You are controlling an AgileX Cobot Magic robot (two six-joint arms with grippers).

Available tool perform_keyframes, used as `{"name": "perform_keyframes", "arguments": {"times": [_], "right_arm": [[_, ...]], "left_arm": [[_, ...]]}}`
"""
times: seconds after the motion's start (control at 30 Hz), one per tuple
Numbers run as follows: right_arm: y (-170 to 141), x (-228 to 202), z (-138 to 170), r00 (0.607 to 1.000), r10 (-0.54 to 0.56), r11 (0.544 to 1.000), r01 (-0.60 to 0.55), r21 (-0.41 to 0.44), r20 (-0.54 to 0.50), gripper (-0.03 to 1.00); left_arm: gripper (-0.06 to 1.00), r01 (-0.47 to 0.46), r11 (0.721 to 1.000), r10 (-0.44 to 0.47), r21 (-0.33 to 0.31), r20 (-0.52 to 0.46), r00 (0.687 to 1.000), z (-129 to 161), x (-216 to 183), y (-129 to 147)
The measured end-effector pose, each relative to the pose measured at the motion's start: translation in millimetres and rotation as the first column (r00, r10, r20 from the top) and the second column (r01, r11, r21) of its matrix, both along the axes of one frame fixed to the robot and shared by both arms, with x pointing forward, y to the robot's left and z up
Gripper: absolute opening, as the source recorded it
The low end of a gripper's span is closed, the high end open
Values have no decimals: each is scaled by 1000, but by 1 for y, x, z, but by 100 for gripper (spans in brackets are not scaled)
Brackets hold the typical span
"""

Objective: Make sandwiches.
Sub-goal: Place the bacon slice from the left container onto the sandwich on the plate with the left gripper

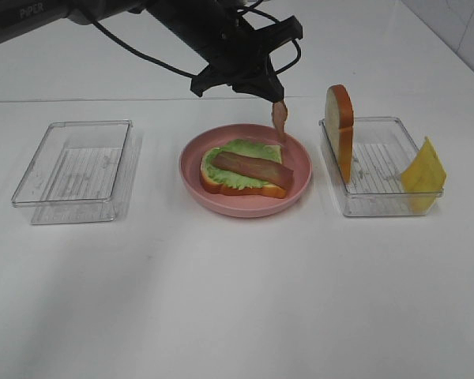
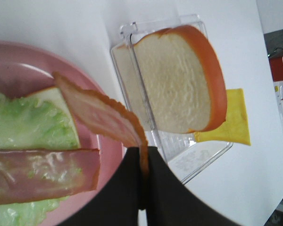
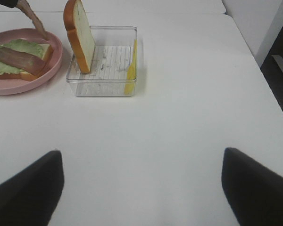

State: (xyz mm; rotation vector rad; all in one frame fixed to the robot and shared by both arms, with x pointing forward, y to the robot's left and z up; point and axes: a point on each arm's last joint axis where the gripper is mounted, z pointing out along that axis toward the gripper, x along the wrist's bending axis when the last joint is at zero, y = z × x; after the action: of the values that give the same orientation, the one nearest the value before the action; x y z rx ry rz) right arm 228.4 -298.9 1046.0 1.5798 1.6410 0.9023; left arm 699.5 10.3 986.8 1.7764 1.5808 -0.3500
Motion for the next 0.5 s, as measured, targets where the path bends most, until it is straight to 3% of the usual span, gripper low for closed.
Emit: {"name": "perform_keyframes", "arguments": {"times": [0.07,0.17,0.2,0.5], "right_arm": [[0,0,0,1000,0,1000,0,0,0,82],[0,0,0,1000,0,1000,0,0,0,82],[0,0,0,1000,0,1000,0,0,0,82],[0,0,0,1000,0,1000,0,0,0,82]], "left_arm": [[0,54,995,-50,78,-55,997,-13,-4,3],[0,67,992,-60,104,-69,996,-18,-5,4],[0,93,983,-79,157,-96,992,-27,-7,7],[0,102,950,-68,296,-122,990,-35,-8,19]]}}
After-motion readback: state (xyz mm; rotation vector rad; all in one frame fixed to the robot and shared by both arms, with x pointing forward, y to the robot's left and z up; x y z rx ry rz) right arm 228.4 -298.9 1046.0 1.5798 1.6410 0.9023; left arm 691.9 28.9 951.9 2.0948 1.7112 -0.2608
